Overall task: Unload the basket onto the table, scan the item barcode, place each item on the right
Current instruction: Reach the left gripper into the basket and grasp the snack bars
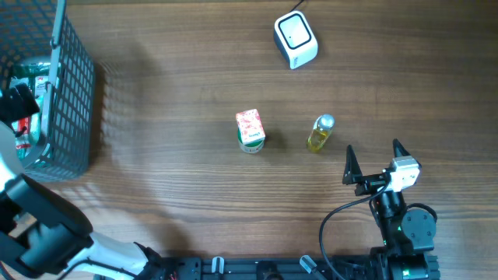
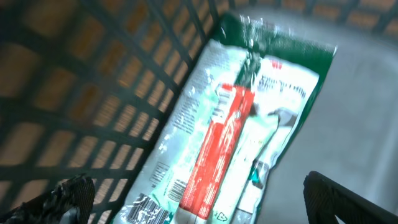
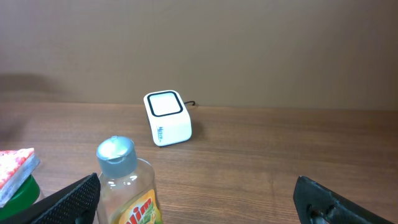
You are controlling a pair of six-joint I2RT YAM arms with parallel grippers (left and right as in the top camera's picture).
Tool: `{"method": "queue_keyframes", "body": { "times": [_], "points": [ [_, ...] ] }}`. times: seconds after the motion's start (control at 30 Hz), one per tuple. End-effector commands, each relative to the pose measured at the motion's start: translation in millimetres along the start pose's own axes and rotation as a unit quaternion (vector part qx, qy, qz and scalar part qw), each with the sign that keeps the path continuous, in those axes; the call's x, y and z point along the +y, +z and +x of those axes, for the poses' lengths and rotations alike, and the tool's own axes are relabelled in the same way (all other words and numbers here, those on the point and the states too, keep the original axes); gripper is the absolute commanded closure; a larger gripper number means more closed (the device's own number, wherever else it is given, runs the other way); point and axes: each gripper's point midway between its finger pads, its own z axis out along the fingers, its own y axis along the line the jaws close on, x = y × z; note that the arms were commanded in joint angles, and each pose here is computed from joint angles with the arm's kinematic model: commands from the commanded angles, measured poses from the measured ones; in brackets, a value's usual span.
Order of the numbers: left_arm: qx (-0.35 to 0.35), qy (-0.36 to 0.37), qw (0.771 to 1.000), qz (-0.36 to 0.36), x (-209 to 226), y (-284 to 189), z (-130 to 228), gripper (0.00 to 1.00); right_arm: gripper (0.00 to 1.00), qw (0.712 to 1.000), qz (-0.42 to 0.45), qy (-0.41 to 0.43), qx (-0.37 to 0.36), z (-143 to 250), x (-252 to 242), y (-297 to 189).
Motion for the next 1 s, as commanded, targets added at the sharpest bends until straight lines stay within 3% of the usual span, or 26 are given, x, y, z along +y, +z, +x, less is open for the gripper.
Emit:
{"method": "queue_keyframes", "body": {
  "times": [0.0, 0.33, 0.5, 0.97],
  "points": [
    [0.016, 0.055, 0.998, 0.034, -3, 25, 16, 0.00, 0.00, 1.000, -0.003, -0.004, -0.001, 0, 1, 0],
    [0.020, 0.151, 0.980, 0.128, -24, 65, 48, 0.00, 0.00, 1.000, -0.003, -0.004, -0.001, 0, 1, 0],
    [0.014, 0.187, 0.973, 0.133, -24, 66, 49, 0.00, 0.00, 1.000, -0.003, -0.004, -0.001, 0, 1, 0],
    [0.058, 0.159, 0.975, 0.146, -18, 102, 91, 0.00, 0.00, 1.000, -0.003, -0.004, -0.001, 0, 1, 0]
  ]
}}
